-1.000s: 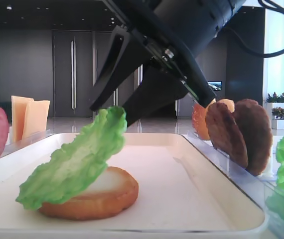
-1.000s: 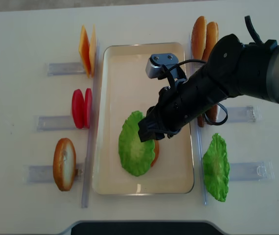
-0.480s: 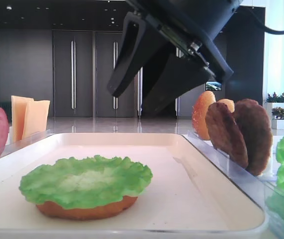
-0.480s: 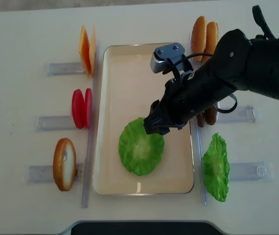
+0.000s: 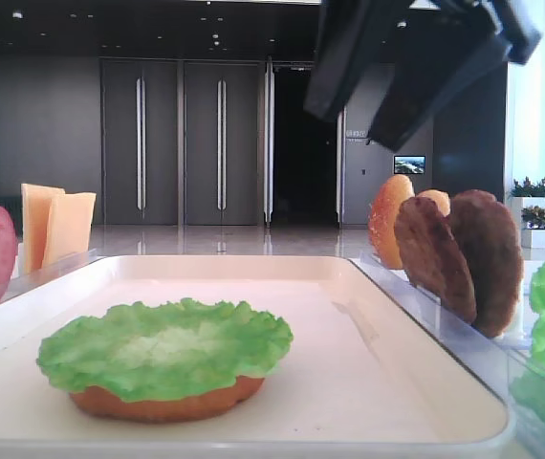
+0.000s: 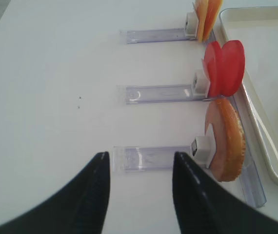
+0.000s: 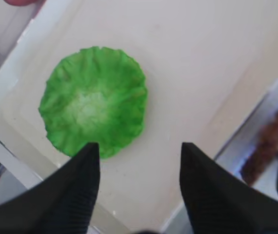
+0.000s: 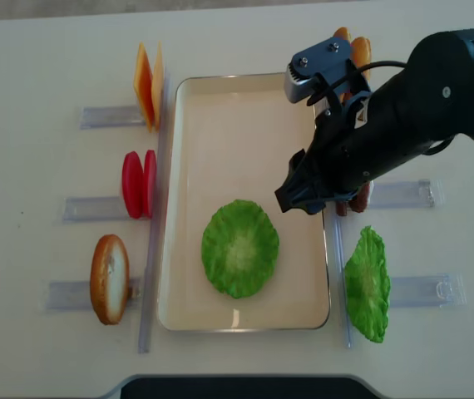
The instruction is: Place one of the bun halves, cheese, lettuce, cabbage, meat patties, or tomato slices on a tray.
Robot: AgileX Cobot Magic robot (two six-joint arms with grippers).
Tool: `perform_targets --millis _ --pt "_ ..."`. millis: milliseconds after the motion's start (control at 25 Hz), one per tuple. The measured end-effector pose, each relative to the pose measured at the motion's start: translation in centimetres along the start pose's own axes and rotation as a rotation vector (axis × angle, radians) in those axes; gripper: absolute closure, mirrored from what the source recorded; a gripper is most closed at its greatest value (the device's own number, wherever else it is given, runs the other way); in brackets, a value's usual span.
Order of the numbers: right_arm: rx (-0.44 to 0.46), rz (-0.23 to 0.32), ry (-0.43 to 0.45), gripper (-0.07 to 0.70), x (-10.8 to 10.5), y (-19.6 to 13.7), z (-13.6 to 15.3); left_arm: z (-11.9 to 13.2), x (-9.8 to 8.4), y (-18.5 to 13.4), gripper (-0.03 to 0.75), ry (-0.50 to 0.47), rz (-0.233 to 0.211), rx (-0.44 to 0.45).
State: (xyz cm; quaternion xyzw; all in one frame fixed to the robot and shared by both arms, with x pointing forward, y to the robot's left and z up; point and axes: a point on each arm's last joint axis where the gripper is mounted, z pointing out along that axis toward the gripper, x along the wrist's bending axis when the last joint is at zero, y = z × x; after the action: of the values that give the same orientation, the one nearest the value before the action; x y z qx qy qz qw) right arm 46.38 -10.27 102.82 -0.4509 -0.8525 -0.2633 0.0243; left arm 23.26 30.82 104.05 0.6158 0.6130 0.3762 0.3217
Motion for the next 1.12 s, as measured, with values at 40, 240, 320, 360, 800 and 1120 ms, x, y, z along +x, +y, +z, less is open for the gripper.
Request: perform_targets --millis 40,240,320,360,800,1120 --pt "0.01 0.006 -0.033 0.244 -0.1 -0.3 -0.7 0.0 0.0 0.0 0.389 0.0 0.0 0.0" --pt "0.11 0.068 -0.225 0.244 -1.5 -2.1 -3.9 0.0 0.0 0.0 0.389 0.0 0.0 0.0" --pt "0.167 0.118 -0.275 0.244 -2.5 -3.0 -5.1 0.0 0.0 0.0 0.389 0.0 0.0 0.0" --pt "0.186 0.151 -0.295 0.244 -3.2 -3.3 -5.7 0.0 0.0 0.0 0.389 0.0 0.0 0.0" --pt "0.197 0.497 -0.444 0.258 -12.3 -6.6 -11.5 0.0 0.0 0.0 0.389 0.0 0.0 0.0" --pt "0.146 0.614 -0.494 0.259 -14.5 -8.4 -14.0 0.0 0.0 0.0 0.389 0.0 0.0 0.0"
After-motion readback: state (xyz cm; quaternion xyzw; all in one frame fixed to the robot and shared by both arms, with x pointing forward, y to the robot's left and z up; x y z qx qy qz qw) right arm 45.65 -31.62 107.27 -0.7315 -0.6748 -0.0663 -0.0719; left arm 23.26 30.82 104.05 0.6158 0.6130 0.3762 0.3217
